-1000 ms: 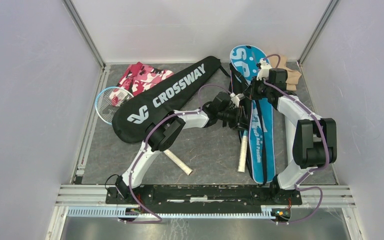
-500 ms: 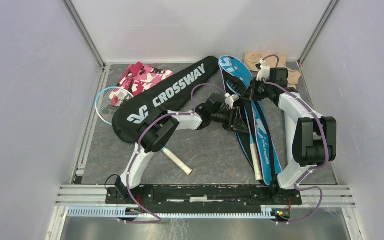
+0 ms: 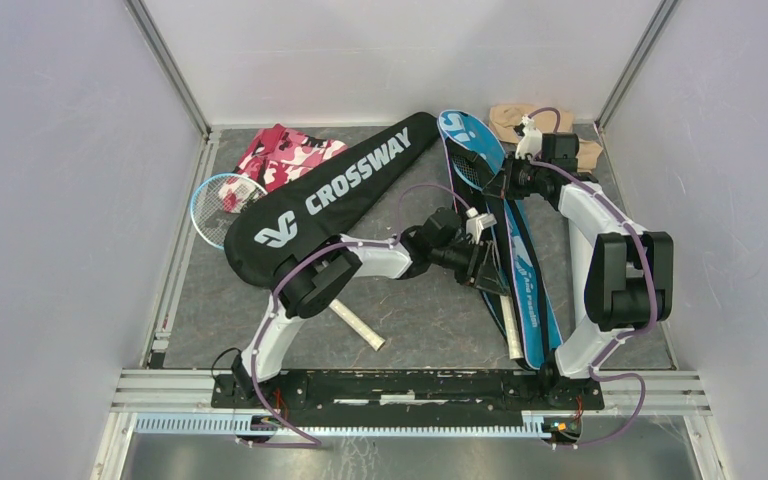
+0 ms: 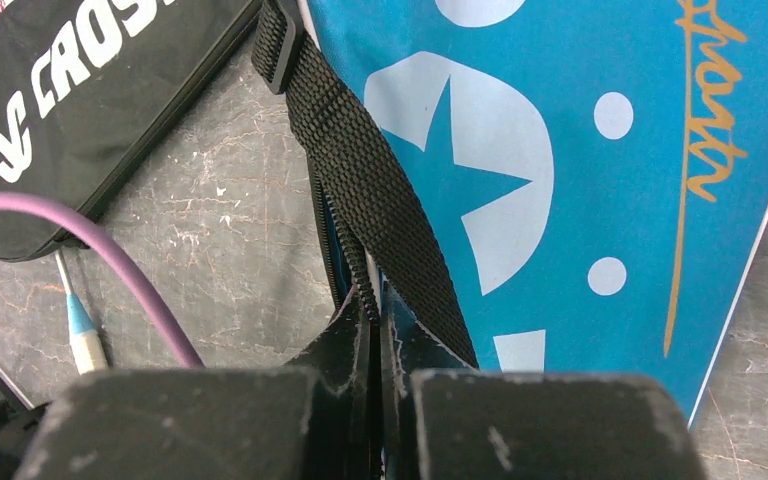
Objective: Pack up the badminton gear
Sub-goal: Place the racket in the racket bag.
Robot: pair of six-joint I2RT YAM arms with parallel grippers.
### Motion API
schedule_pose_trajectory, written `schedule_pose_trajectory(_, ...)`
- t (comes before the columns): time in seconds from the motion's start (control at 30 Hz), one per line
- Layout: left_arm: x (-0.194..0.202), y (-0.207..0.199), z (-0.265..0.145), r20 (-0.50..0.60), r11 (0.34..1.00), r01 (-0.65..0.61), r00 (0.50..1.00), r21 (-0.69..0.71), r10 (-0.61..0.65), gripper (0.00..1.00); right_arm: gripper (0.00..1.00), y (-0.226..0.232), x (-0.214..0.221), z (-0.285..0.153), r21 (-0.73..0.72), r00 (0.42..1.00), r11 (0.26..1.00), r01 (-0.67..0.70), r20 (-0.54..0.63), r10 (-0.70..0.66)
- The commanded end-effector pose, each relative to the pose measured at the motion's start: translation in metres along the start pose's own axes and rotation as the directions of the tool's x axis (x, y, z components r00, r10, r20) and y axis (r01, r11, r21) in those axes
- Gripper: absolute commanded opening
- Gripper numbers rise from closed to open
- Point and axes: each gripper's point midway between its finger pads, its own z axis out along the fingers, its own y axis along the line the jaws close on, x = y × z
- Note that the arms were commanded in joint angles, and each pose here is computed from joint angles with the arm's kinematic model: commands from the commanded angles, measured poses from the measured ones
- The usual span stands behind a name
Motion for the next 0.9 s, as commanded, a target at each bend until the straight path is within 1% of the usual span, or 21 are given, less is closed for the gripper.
schedule_pose_trajectory(0.0, -0.002, -0.004, 0.008, 0.028, 0.998, -0.060, 0.998, 0.013, 0.059, 0.62, 0.00, 0.014, -0.031, -0.005, -0.051, 0.997, 0.998, 0.036, 0.076, -0.032)
schedule_pose_trajectory(0.37, 0.006, 0.023, 0.024, 0.048, 0.996, 0.026, 0.999, -0.091, -0.021, 0.58, 0.00, 0.021, -0.032, -0.009, -0.078, 0.995, 0.997, 0.012, 0.095, -0.004)
schedule_pose_trajectory(0.6, -0.002, 0.016, 0.032, 0.067, 0.997, 0.053, 0.997, -0.056, -0.049, 0.58, 0.00, 0.025, -0.035, -0.010, -0.091, 0.988, 0.994, -0.060, 0.135, 0.072)
schedule_pose_trajectory(0.8, -0.005, 0.012, 0.029, 0.089, 0.995, 0.090, 0.992, -0.043, -0.086, 0.57, 0.00, 0.025, -0.049, -0.017, -0.088, 0.963, 0.988, -0.129, 0.227, 0.146)
schedule_pose_trajectory(0.87, -0.006, 0.011, 0.027, 0.097, 0.993, 0.106, 0.990, -0.044, -0.101, 0.57, 0.00, 0.027, -0.051, -0.018, -0.097, 0.955, 0.983, -0.156, 0.241, 0.175)
